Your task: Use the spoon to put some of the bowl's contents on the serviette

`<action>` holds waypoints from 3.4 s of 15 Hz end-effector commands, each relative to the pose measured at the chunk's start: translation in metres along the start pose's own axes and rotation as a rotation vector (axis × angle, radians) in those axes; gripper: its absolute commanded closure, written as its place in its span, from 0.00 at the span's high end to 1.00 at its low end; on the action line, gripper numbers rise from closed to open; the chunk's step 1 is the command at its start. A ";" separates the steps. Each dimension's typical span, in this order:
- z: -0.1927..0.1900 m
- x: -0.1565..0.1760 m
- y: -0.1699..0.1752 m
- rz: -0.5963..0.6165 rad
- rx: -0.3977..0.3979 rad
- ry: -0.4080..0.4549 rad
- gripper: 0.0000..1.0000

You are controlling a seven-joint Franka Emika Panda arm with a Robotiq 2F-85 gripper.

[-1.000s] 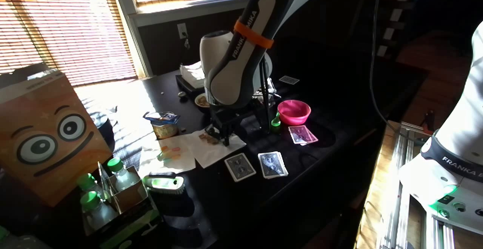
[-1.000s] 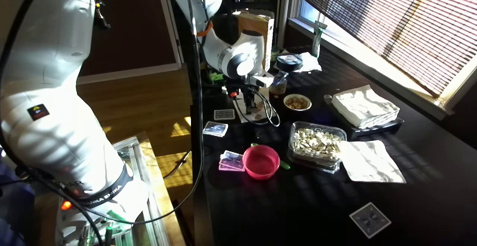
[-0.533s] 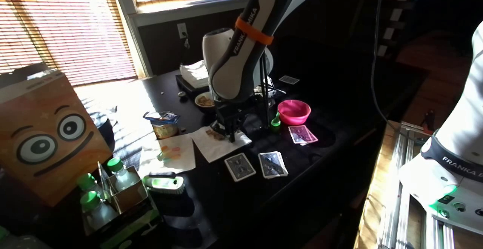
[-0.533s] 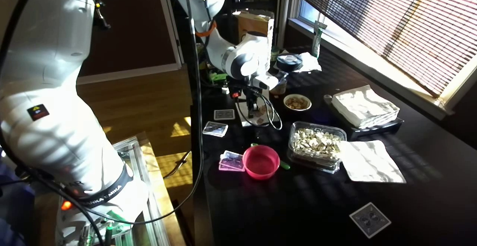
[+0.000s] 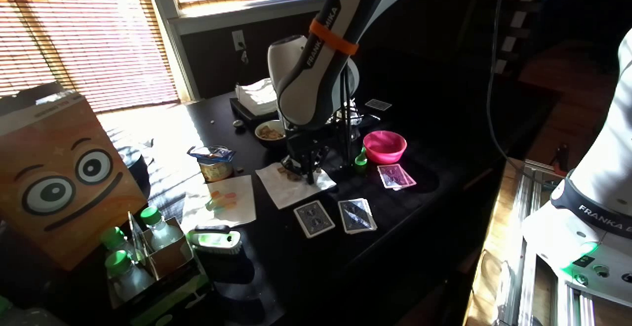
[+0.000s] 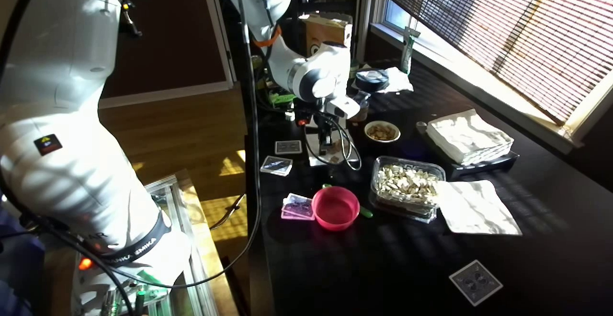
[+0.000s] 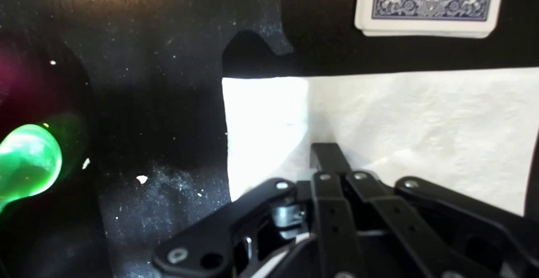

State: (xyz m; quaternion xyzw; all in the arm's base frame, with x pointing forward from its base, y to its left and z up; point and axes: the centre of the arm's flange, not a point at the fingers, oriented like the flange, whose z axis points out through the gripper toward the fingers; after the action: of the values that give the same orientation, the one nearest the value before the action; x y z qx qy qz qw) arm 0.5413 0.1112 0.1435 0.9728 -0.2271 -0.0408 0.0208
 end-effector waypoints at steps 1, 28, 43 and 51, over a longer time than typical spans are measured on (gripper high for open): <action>0.009 -0.003 0.012 0.031 -0.044 -0.035 0.00; -0.043 -0.006 0.116 0.469 -0.040 -0.053 1.00; -0.013 0.015 0.143 0.642 -0.034 0.081 1.00; -0.010 0.032 0.174 0.704 -0.088 0.125 1.00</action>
State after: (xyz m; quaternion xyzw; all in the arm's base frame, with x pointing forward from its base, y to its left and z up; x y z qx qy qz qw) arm 0.4899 -0.0538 0.1681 0.8407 -0.5362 0.0069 0.0750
